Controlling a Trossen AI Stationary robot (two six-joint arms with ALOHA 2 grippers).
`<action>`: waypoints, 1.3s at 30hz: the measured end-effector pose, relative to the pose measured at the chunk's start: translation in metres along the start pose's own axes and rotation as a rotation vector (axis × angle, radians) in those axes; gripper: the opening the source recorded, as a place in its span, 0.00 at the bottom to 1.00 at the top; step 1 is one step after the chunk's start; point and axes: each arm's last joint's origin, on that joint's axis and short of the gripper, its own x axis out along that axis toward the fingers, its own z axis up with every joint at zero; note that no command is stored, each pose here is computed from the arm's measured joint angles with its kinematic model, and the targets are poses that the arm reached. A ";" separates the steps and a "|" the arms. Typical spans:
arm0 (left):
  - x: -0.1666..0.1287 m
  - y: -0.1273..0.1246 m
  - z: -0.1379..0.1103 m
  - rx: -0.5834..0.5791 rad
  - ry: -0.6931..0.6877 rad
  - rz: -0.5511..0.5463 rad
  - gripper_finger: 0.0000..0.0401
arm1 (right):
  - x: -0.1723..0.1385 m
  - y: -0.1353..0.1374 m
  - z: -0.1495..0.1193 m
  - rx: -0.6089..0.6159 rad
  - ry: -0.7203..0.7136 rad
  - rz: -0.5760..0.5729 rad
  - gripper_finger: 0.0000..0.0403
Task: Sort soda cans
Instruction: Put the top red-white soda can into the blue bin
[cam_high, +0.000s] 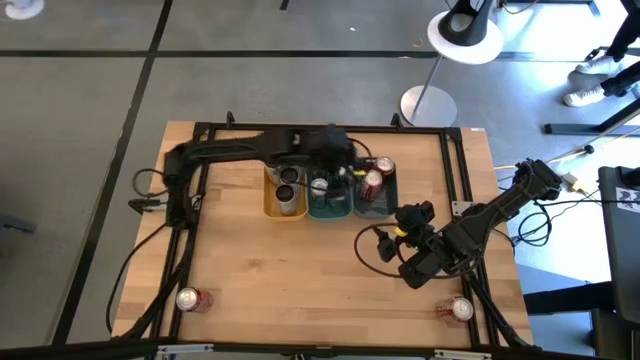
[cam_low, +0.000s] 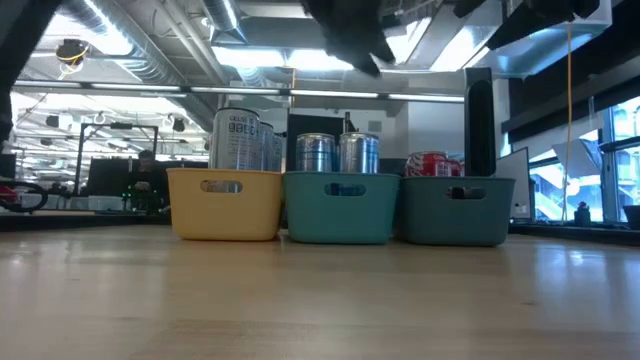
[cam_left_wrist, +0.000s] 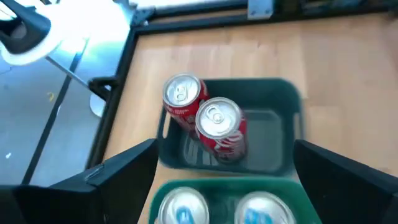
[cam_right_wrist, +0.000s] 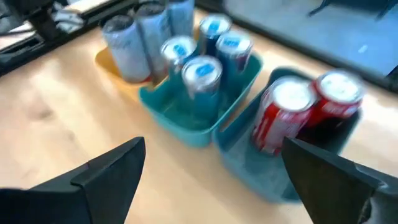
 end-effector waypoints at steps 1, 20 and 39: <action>-0.014 0.000 0.002 -0.001 -0.010 -0.002 0.89 | 0.000 0.001 0.000 0.010 0.021 0.012 0.93; -0.147 -0.033 -0.115 -0.287 0.029 0.042 0.89 | 0.048 0.000 0.034 0.001 0.077 -0.013 0.93; -0.182 -0.047 -0.182 -0.334 -0.054 0.087 0.89 | 0.113 -0.058 -0.013 -0.085 0.320 -0.074 0.14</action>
